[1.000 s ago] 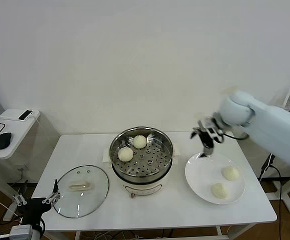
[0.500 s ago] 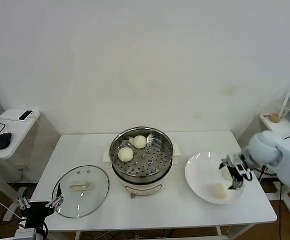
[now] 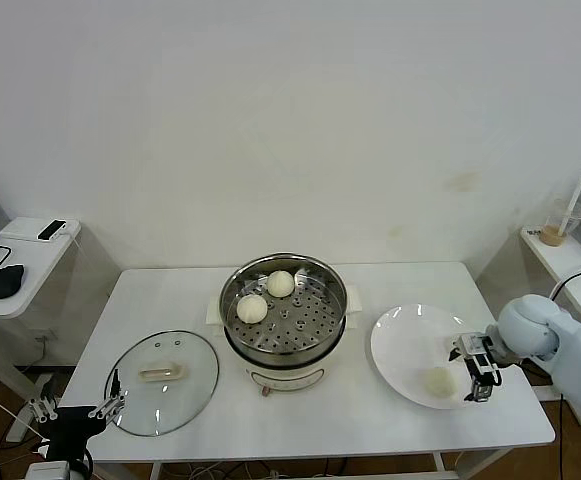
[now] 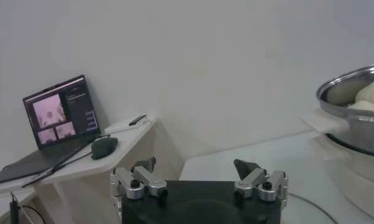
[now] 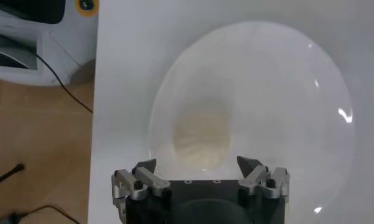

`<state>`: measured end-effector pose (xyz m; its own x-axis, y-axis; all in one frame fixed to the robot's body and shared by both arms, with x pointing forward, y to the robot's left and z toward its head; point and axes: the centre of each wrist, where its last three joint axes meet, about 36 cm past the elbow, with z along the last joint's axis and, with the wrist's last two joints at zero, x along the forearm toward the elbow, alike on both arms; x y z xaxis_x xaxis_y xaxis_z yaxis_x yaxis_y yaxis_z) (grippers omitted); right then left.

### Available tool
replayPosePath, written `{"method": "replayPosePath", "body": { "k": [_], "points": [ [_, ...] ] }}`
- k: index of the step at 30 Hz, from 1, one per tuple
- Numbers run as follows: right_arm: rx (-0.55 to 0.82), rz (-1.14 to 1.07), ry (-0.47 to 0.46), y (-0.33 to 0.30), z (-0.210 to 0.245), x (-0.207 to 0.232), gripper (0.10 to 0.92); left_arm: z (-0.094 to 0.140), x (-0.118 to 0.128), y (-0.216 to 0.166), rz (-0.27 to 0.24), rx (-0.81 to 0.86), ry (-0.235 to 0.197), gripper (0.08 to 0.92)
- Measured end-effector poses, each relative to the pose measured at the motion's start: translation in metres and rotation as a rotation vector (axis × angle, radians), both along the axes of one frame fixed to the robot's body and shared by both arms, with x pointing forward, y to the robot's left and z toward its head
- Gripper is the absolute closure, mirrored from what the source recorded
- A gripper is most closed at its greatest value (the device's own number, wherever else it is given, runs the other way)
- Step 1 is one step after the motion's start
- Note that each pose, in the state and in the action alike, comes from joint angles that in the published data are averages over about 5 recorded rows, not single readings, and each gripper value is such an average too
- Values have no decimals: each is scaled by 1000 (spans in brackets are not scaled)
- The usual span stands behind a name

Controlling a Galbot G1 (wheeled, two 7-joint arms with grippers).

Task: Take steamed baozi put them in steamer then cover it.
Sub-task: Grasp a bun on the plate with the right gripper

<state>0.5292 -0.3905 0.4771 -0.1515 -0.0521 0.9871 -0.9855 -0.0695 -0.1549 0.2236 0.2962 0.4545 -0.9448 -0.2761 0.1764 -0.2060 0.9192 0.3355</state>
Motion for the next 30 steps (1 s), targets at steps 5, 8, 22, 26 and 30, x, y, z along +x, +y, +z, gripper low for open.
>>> {"method": "replayPosePath", "body": {
  "k": [5,8,22,26,30],
  "points": [
    [9,-16,0,3,-10,4,209,0,1,0,-1,1,-2,177],
    [16,-25,-2,5,-14,7,226,0,1,0,-1,2,-3,177],
    [32,-50,-6,14,-20,18,366,-1,3,1,3,2,-4,177],
    [28,-54,-5,12,-17,19,412,-1,3,1,3,1,-5,177],
    [27,-57,-2,8,-12,21,428,-1,4,1,4,1,-6,177]
  ]
}}
